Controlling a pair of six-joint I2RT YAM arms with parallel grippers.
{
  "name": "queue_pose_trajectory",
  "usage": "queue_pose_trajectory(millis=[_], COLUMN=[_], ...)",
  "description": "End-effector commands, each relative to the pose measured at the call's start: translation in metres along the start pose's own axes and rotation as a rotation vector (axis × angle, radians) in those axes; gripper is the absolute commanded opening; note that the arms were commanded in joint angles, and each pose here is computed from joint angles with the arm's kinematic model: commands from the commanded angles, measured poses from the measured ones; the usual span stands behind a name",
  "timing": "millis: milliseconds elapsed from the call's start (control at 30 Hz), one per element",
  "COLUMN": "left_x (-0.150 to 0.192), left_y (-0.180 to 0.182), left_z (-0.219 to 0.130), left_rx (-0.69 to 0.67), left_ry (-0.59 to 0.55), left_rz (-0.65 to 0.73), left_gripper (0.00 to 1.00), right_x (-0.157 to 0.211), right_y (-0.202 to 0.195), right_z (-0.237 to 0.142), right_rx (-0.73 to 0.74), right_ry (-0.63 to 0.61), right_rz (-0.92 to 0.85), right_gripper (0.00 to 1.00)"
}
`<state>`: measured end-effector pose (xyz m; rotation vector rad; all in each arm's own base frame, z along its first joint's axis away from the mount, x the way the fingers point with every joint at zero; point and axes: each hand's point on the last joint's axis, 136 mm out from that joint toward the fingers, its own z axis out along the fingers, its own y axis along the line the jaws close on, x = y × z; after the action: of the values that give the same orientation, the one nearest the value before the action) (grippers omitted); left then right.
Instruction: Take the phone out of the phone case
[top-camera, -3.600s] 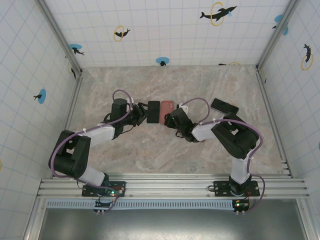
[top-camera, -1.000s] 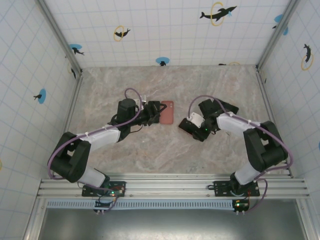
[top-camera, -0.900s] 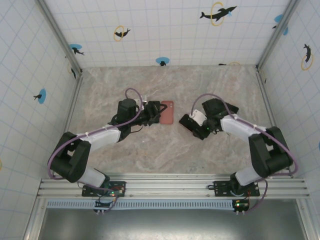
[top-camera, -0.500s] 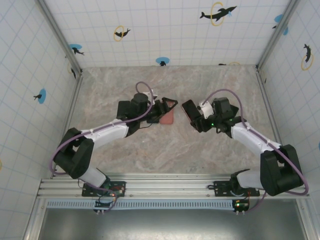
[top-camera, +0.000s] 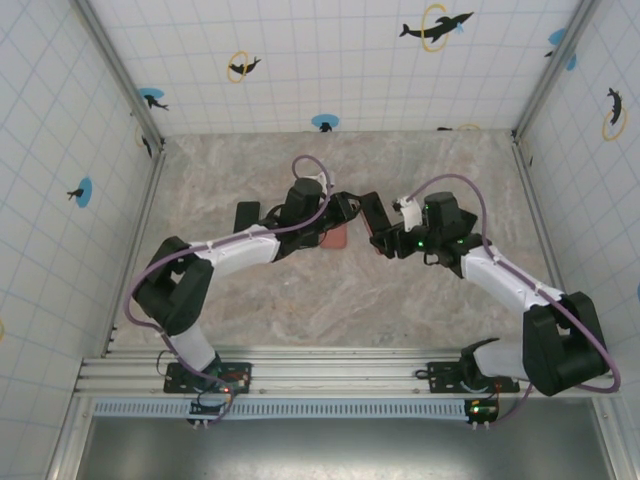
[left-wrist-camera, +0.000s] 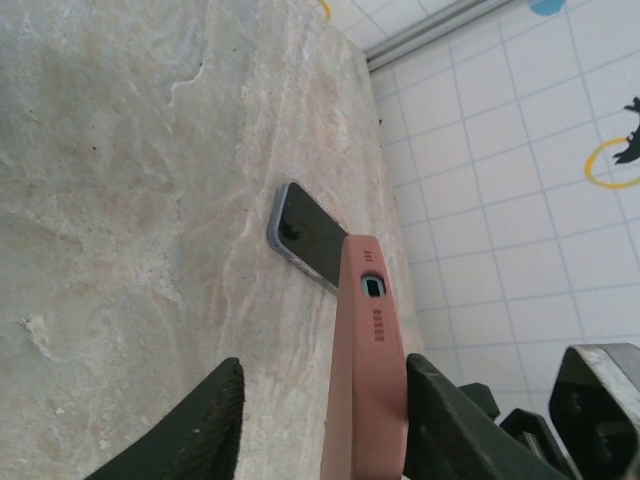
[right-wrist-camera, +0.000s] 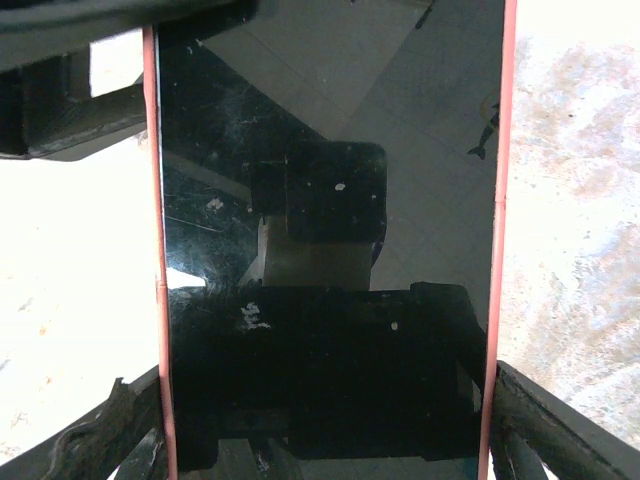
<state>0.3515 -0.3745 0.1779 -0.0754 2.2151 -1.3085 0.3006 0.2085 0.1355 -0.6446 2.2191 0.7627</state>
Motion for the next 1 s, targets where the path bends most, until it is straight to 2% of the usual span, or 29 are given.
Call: queue_pose_trajectory(millis=[0,133,233,400,500,600,667,967], left_x=[-0.005,-0.002,-0.002,-0.005,-0.008,-0.010,-0.014,-0.045], left_y=[-0.008,-0.007,-0.009,-0.013,-0.019,-0.025,-0.030,-0.052], left_z=[0.006,0.009,0.008,0.004,0.002,0.000,-0.004,-0.035], left_rx=[0.001,0.001,0.005,0.008,0.022,0.040,0.055,0.149], left_ry=[-0.013,0.006,0.007,-0.002,-0.008,-0.012,-0.021,-0.144], left_rz=[0.030,0.030,0.031,0.040,0.055,0.074,0.087,0.081], left_gripper=[0.40,0.29,0.16,0.06,0.03,0.01,0.00,0.00], right_x=[-0.048,-0.049,-0.048,-0.046,-0.045,-0.042,-0.043,-0.049], right_y=[0.016,0.019,0.020,0.023,0.025,0.028,0.029,0.021], right_z=[-0.014,-0.011,-0.009,-0.007,-0.007,-0.008,-0.012,-0.038], right_rx=[-0.016,-0.014,-0.004,-0.010,-0.017,-0.033,-0.044,-0.055], right_ry=[-0.132,-0.125,-0.117,-0.112,-0.121,-0.129,-0.154,-0.293], right_rz=[-0.081,-0.087,-0.099,-0.106,-0.107,-0.110,-0.109,-0.032], right_gripper=[0.42,0.42,0.42,0.44,0.55,0.74,0.83,0.91])
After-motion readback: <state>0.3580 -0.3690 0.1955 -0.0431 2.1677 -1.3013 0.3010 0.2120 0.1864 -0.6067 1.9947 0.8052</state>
